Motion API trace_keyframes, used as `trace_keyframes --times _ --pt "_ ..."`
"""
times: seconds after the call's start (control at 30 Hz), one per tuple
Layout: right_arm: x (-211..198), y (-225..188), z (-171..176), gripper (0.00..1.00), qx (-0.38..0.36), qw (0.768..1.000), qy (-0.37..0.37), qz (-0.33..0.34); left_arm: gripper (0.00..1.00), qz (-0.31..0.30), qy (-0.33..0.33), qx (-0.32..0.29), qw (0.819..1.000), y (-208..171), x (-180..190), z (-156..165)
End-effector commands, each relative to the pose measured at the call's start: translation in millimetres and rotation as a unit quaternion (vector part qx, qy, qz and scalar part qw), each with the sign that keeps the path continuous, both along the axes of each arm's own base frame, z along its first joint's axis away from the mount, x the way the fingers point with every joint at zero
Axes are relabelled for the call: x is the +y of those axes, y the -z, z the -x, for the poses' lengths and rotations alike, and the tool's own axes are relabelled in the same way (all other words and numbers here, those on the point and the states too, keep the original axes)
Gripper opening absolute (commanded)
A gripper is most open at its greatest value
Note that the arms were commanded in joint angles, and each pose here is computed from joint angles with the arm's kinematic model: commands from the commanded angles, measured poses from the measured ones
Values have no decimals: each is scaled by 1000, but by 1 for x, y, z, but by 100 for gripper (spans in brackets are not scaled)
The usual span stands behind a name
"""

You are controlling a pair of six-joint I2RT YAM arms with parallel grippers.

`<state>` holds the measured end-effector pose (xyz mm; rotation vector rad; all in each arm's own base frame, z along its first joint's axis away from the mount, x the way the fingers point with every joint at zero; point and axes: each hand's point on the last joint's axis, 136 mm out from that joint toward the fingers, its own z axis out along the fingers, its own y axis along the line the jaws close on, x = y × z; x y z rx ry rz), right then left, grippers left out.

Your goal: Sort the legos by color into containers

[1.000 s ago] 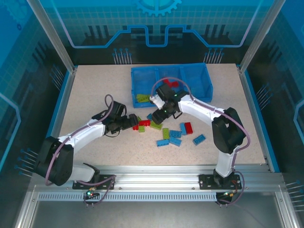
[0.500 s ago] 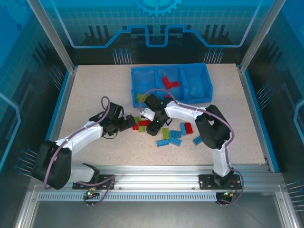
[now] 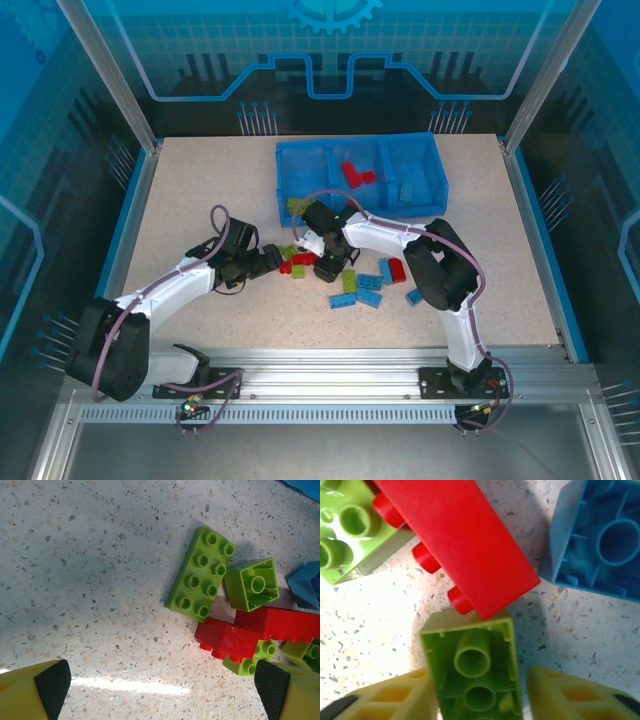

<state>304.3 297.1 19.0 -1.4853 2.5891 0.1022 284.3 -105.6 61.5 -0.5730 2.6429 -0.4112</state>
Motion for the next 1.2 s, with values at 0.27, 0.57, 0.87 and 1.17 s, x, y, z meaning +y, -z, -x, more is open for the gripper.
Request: trace_keyframes --times 0.27,0.57,0.87,1.17 --pt "42 -103 -2 33 -1 983 2 -184 99 -6 -3 1 1000 0 7 4" --pt "48 -152 -95 30 22 940 190 -284 99 5 2 -3 1000 -3 2 3" --pt "39 -126 -156 31 28 905 360 -225 99 7 8 -7 1000 -6 -1 3" --pt "37 -112 -169 60 33 884 409 -225 99 6 69 -34 997 -16 -28 4"
